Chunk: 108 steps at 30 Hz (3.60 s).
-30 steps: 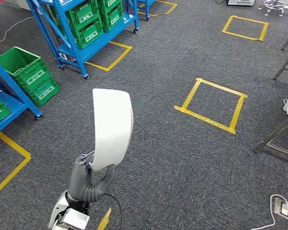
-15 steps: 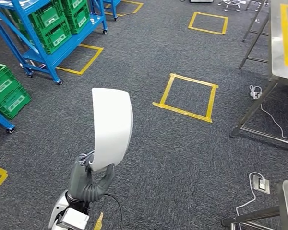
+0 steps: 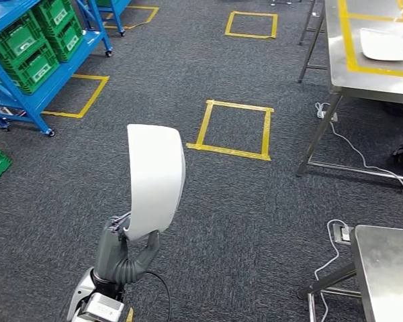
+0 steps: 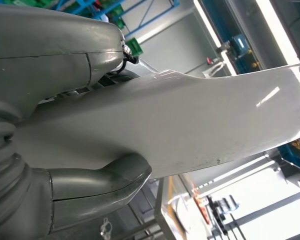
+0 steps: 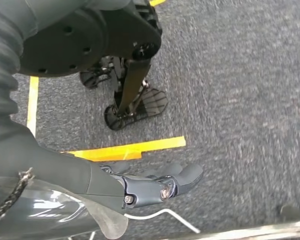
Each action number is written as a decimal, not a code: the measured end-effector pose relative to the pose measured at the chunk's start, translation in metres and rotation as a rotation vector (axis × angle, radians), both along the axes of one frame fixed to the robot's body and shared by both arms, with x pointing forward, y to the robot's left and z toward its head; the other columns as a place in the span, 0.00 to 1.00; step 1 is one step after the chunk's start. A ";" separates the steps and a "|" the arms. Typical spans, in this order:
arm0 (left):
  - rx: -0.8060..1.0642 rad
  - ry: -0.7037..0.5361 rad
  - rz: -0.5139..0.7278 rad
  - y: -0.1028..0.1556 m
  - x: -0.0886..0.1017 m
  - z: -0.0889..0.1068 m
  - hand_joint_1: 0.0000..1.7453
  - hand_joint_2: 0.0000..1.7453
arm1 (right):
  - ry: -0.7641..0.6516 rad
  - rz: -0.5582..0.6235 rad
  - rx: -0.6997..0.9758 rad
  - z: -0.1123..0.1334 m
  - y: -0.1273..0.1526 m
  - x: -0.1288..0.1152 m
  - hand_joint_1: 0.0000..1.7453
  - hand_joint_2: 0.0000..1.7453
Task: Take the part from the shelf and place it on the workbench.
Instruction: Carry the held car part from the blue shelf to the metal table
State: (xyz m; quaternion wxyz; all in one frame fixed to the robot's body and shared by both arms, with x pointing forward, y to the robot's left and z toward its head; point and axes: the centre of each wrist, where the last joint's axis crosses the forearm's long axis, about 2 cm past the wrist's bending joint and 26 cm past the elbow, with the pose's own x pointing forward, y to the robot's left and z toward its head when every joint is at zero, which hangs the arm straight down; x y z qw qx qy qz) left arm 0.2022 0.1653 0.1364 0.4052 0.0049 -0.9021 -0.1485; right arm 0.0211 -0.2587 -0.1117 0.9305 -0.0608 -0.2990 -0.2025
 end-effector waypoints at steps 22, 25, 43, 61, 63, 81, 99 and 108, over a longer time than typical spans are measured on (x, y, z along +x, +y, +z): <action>-0.007 -0.010 0.000 -0.001 0.001 0.002 1.00 1.00 | 0.007 0.012 -0.002 0.000 0.002 -0.001 0.00 1.00; -0.006 -0.011 0.000 -0.001 0.001 0.002 1.00 1.00 | 0.007 0.012 -0.003 0.000 0.002 0.000 0.00 1.00; -0.001 -0.022 -0.007 -0.002 0.002 0.003 1.00 1.00 | 0.014 0.005 0.007 0.000 0.005 -0.004 0.00 1.00; 0.006 -0.034 -0.009 -0.002 0.005 0.005 1.00 1.00 | 0.016 -0.004 0.009 0.000 0.006 -0.005 0.00 1.00; 0.006 -0.034 -0.009 -0.002 0.005 0.005 1.00 1.00 | 0.016 -0.004 0.012 0.000 0.007 -0.005 0.00 1.00; 0.005 -0.042 -0.006 -0.003 0.006 0.006 1.00 1.00 | 0.015 -0.003 0.012 0.000 0.008 -0.004 0.00 1.00; 0.008 -0.045 -0.008 -0.003 0.006 0.005 1.00 1.00 | 0.029 -0.016 0.022 0.001 0.015 -0.005 0.00 1.00; 0.006 -0.043 -0.009 -0.004 0.006 0.005 1.00 1.00 | 0.031 -0.014 0.020 0.001 0.015 -0.004 0.00 1.00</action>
